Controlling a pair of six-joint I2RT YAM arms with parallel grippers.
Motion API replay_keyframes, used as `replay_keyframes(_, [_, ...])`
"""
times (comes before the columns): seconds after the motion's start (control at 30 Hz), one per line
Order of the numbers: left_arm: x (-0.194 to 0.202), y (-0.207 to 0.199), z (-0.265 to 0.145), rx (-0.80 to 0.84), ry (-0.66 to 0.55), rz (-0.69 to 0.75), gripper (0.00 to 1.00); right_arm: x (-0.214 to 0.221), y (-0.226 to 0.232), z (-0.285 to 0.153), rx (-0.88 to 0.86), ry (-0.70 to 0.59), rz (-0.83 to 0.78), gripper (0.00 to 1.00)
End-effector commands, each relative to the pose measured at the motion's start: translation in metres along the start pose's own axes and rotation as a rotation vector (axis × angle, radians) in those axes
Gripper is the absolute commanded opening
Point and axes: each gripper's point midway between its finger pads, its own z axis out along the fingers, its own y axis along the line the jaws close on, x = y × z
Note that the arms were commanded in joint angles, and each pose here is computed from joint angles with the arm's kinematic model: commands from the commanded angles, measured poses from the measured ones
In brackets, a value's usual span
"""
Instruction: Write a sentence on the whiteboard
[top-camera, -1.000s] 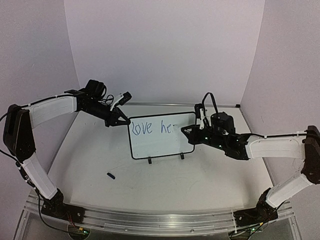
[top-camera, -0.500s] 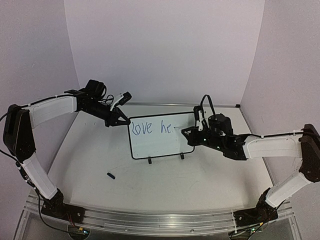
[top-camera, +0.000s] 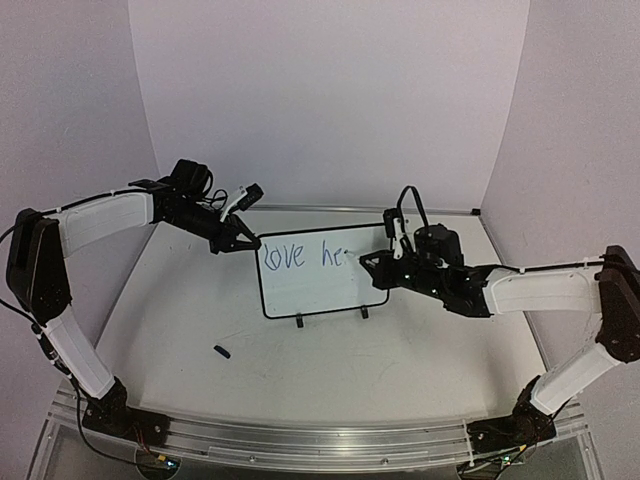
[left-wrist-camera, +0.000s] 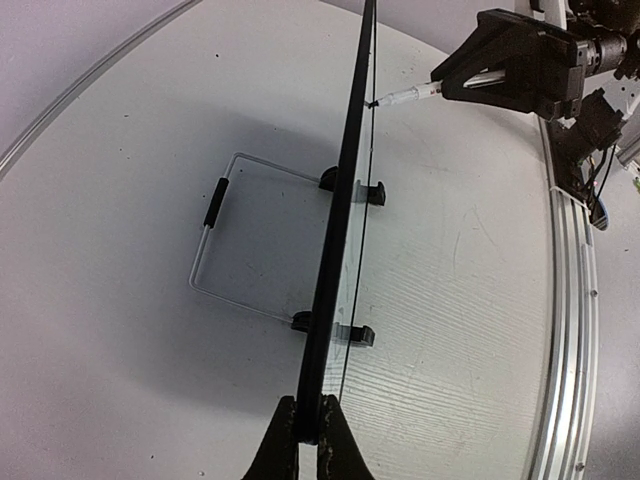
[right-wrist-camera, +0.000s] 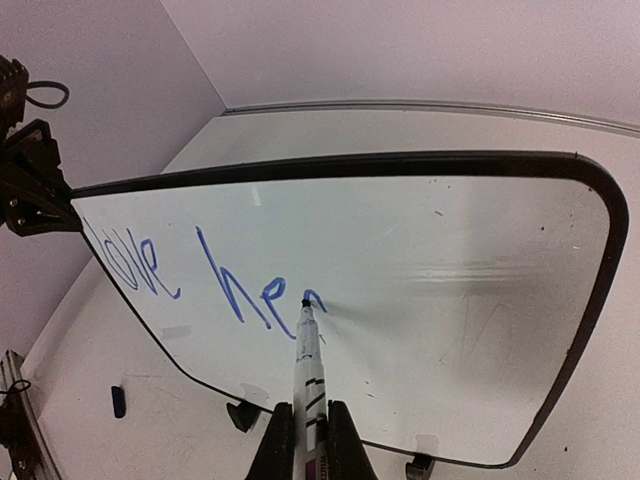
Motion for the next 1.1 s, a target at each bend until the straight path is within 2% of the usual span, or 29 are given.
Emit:
replay_keyframes(0.0, [-0.01, 0.008, -0.012, -0.072, -0.015, 0.072, 0.0, -0.001, 0.003, 0.009, -0.016, 0.008, -0.002, 0.0])
replay_keyframes(0.33, [-0.01, 0.008, -0.012, -0.071, -0.016, 0.075, 0.0, 0.022, -0.01, 0.008, 0.022, 0.054, 0.021, 0.0])
replay_keyframes(0.83, [-0.01, 0.008, -0.012, -0.072, -0.015, 0.074, 0.0, -0.023, -0.001, -0.008, 0.026, -0.064, 0.003, 0.0])
replay_keyframes(1.07, [-0.01, 0.007, -0.012, -0.072, -0.016, 0.075, 0.0, -0.025, 0.0, -0.01, 0.024, -0.07, 0.002, 0.0])
